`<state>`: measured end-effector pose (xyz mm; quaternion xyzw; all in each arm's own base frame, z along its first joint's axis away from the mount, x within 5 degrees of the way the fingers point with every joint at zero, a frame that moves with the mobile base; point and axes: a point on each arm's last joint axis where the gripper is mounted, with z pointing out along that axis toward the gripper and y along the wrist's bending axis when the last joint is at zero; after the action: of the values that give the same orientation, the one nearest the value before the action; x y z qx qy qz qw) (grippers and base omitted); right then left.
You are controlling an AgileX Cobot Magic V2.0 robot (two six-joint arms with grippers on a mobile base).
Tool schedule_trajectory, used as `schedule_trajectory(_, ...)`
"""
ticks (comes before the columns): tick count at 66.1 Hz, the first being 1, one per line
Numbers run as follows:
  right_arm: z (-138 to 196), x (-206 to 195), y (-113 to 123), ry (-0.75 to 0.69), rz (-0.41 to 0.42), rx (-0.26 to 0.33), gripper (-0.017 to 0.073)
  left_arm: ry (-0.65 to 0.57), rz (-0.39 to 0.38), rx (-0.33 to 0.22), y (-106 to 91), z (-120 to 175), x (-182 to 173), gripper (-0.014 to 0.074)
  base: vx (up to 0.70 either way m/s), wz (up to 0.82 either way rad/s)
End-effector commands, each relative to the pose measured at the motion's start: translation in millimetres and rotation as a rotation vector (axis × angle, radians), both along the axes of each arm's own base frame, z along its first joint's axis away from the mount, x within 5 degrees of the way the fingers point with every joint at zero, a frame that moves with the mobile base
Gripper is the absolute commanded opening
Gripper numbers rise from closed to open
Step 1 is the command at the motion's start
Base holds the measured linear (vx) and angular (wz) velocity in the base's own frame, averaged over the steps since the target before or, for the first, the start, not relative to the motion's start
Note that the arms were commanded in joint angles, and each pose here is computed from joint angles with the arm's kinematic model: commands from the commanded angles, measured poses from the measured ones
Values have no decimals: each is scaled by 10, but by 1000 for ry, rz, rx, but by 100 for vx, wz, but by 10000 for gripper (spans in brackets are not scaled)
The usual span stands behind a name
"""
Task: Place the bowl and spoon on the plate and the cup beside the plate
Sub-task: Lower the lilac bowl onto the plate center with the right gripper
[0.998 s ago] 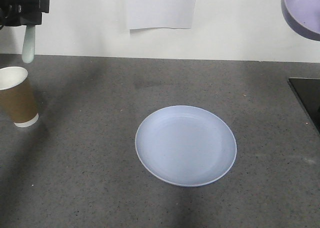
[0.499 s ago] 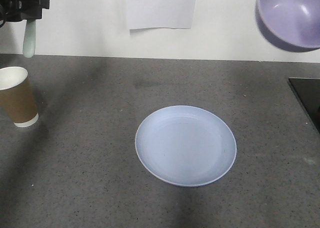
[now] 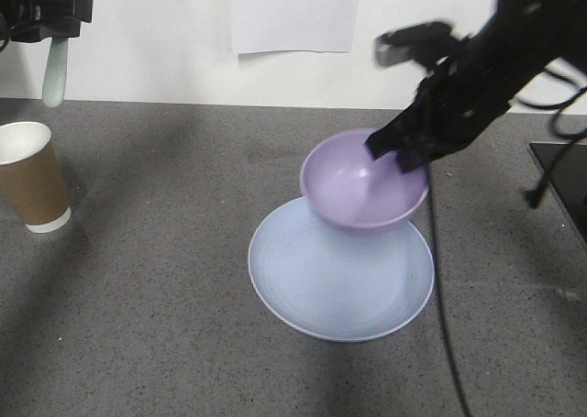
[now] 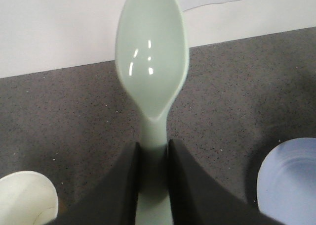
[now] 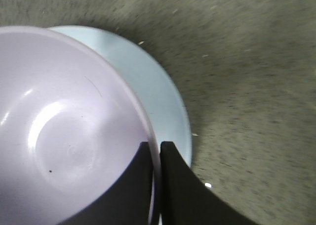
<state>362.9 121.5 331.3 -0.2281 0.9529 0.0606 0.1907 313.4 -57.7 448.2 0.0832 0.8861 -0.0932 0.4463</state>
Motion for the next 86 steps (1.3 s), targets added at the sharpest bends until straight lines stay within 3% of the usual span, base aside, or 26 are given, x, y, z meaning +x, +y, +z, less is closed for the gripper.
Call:
schedule_trajectory(1,59,33,92,-46,10,29,15,-110,-6,-34,-9,246,-121,-6,0,0)
schedule_trajectory(35,-425,249,231,78,24,63,64,-99,-8,-32,-10,238,-126,-6,0,0)
schedule_trajectory(53,-441,211,243,102,88,35,158,-103,-20,-16,-11,237,-126,-6,0,0)
schedule_trajectory(74,-425,225,227,78,81,21,334,-103,-24,-18,-15,237,-128,-3,0,0)
schedule_trajectory(86,-183,182,152,-28,54,-6,350,-115,-98,-43,-82,255,-147,0,0,0)
